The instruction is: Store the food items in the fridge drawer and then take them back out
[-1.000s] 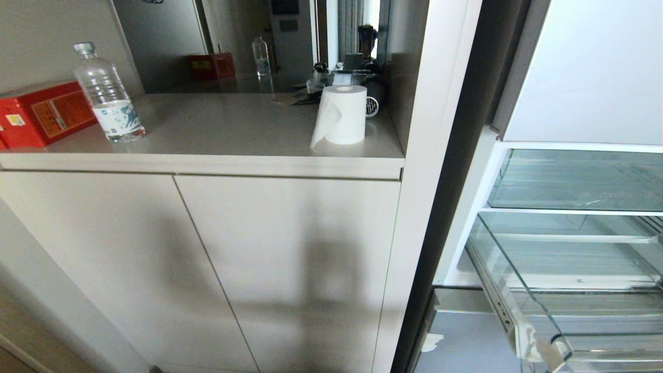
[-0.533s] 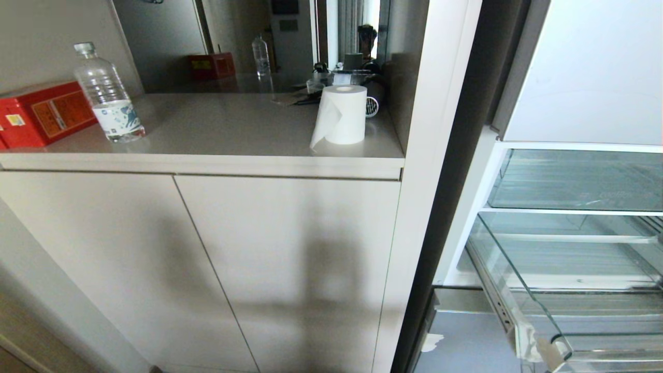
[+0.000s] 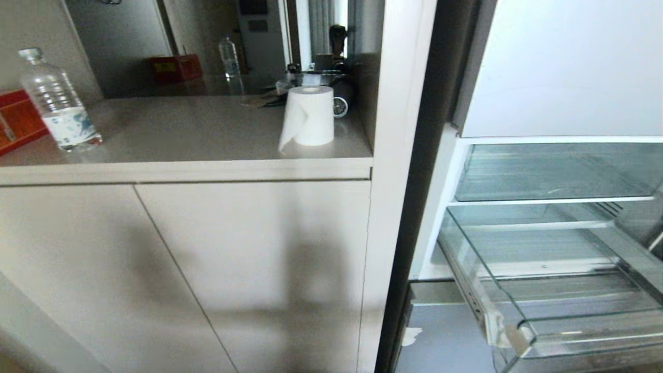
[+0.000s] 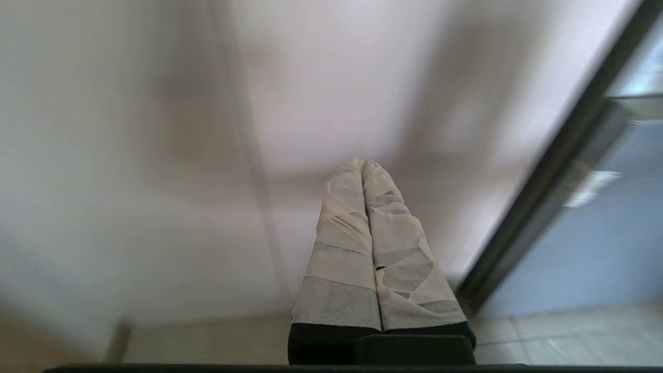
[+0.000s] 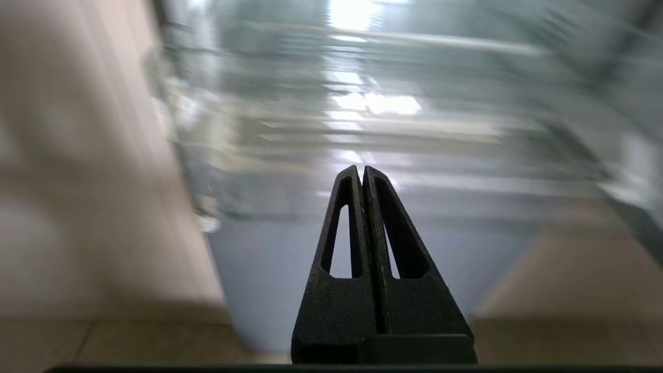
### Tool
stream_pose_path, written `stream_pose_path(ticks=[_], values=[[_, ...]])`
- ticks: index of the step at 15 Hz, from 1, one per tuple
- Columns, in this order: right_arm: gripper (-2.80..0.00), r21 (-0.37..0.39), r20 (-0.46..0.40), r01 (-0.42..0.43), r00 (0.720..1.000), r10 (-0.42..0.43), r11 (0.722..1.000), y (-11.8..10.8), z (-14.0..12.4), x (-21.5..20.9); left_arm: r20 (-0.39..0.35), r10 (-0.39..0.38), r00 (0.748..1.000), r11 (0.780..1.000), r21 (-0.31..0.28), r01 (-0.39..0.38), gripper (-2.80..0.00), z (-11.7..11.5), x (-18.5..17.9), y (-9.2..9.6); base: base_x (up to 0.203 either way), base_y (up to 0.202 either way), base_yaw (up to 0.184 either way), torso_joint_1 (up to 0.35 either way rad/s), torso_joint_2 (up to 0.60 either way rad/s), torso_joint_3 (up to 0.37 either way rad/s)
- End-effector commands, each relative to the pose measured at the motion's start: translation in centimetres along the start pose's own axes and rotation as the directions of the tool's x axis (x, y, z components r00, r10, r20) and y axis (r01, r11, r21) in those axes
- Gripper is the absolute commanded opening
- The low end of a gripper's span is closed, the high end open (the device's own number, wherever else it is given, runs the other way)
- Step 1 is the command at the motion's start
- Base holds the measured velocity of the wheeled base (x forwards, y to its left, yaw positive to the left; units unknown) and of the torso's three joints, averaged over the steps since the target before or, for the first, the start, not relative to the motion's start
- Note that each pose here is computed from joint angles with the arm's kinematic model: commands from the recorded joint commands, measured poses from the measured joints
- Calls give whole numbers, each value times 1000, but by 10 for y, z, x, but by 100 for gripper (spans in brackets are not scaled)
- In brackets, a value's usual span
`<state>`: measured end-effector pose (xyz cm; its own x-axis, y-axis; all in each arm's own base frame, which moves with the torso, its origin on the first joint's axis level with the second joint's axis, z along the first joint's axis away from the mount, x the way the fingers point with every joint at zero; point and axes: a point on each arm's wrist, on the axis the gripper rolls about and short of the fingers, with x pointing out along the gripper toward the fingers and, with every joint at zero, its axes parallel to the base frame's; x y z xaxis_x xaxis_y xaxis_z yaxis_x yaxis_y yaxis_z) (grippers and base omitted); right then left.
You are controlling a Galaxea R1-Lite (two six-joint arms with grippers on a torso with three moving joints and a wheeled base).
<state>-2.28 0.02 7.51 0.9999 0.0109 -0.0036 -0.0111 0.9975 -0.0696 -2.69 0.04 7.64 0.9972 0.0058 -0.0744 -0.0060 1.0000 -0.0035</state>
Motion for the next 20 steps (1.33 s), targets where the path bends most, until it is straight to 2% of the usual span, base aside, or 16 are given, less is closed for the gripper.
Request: stream_pose_path(ticks=[1, 20], values=[[-280, 9, 1, 0, 1000, 0, 1000, 0, 0, 0, -1, 0, 1000, 1000, 0, 0, -280, 0, 0, 0, -3, 11, -184, 5, 6, 2], [-280, 40, 2, 6, 1000, -6, 999, 0, 0, 0, -1, 0, 1000, 1000, 0, 0, -280, 0, 0, 0, -1, 8, -175, 3, 2, 2]])
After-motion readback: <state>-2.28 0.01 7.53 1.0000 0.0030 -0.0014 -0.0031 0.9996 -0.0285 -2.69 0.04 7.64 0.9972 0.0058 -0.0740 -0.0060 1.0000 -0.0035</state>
